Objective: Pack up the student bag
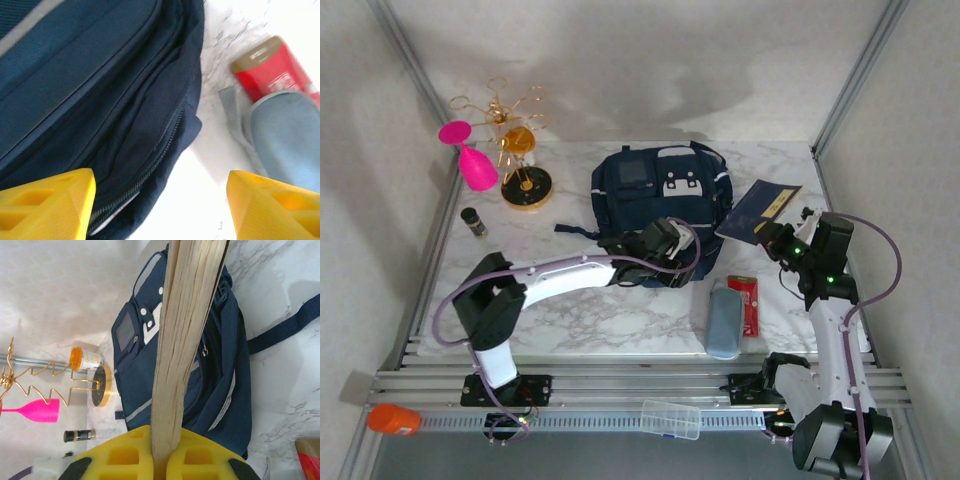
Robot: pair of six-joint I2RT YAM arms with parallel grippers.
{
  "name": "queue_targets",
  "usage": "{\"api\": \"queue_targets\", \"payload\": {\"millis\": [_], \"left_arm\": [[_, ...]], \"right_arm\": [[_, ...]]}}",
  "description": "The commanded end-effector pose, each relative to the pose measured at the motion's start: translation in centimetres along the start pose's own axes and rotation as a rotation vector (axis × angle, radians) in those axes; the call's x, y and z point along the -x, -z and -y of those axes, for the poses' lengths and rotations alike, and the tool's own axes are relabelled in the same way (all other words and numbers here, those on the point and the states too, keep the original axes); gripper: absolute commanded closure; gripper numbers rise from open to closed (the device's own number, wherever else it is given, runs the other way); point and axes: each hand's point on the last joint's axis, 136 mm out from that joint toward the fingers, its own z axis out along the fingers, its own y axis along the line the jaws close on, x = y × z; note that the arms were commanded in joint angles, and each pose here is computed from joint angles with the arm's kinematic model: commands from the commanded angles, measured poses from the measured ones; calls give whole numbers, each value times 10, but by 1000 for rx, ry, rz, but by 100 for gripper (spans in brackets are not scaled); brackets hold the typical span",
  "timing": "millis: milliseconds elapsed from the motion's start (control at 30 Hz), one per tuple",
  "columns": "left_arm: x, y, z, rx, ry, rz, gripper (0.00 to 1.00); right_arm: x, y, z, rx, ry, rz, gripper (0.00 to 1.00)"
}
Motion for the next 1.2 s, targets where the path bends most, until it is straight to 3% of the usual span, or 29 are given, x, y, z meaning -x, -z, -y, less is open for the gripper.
{"api": "queue_targets", "payload": {"millis": [0, 133, 233, 533, 700, 800, 900, 1067, 1167], "left_arm": [[-3, -12, -14, 85, -92, -62, 33], [-4, -27, -22, 119, -87, -103, 39], [-2, -34, -32, 126, -56, -103, 50], [8, -31, -41, 84, -3, -93, 69], [16, -27, -43, 77, 10, -76, 87], [29, -16, -40, 52, 30, -46, 89], [40, -4, -34, 22, 28, -4, 83], [36, -8, -31, 6, 20, -34, 82], [35, -10, -28, -14, 17, -43, 97]], "right_arm": [[-2, 2, -7, 52, 23, -16, 100], [-2, 3, -5, 51, 19, -9, 100], [-2, 3, -5, 55, 20, -12, 100], [-6, 3, -8, 77, 21, -25, 100], [-9, 1, -7, 91, 16, -44, 100], [-12, 3, -11, 104, 26, -58, 100], [-14, 7, -18, 118, 45, -71, 100], [-16, 12, -23, 127, 59, -81, 100], [-19, 13, -29, 159, 61, -103, 100]]}}
